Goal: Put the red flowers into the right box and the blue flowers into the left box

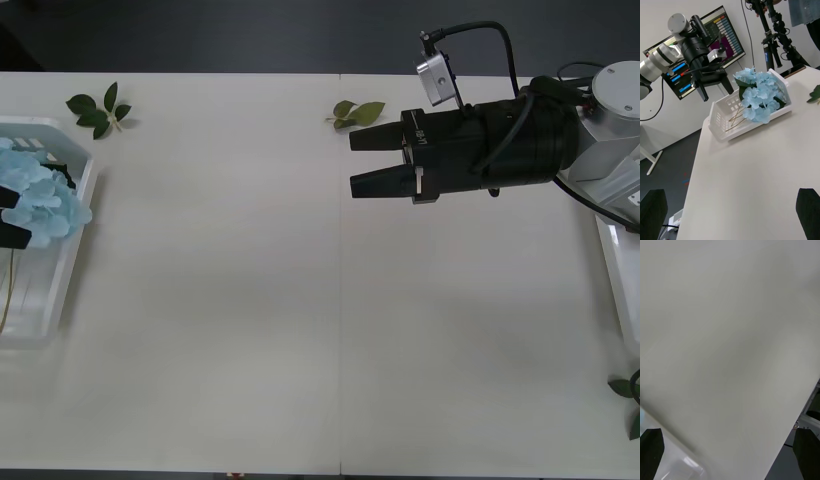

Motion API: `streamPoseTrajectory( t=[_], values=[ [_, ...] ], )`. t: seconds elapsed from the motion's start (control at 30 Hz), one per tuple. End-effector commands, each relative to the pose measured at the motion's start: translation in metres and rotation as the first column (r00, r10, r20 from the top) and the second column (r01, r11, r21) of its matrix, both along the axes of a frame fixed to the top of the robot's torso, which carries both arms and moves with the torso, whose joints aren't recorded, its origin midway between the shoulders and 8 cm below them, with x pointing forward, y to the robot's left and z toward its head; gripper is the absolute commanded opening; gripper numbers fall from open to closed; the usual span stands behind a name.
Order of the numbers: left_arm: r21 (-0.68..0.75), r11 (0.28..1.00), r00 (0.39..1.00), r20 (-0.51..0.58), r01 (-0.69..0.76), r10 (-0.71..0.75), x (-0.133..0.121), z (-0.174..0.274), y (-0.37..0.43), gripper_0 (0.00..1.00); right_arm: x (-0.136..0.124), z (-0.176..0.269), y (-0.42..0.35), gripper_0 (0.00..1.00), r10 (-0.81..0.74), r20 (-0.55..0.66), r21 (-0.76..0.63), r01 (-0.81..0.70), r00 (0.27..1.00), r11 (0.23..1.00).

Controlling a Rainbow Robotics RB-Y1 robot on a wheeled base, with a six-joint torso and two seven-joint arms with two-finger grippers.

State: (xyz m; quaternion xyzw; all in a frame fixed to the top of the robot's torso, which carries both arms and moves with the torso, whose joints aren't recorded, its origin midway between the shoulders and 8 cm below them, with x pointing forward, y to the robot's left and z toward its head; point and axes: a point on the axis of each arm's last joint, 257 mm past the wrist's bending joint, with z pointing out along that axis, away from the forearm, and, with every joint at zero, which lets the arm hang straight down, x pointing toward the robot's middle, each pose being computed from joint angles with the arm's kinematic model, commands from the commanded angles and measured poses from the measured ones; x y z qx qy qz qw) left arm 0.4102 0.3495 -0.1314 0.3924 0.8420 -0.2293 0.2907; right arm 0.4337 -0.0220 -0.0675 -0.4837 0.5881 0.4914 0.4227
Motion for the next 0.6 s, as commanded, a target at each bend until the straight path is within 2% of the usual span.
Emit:
streamPoseTrajectory(
  t=[0.03,0.2,0.3,0.6],
  values=[
    [-0.054,0.983,0.974,0.155,0.176,-0.166,0.011,0.032,-0.047,1.0,-0.007,0.009,0.007,1.0,0.023,0.026,0.015,-0.023,0.999,1.0],
    [-0.092,0.942,0.92,0.265,0.323,-0.289,0.012,0.05,-0.085,1.0,-0.007,0.009,0.007,1.0,0.023,0.026,0.015,-0.023,0.999,1.0],
    [-0.088,0.904,0.864,0.345,0.418,-0.366,0.013,0.059,-0.11,1.0,-0.007,0.009,0.007,1.0,0.023,0.026,0.015,-0.023,0.999,1.0],
    [-0.086,0.861,0.826,0.345,0.5,-0.446,0.009,0.061,-0.153,1.0,-0.007,0.009,0.007,1.0,0.023,0.026,0.015,-0.023,0.999,1.0]
  ],
)
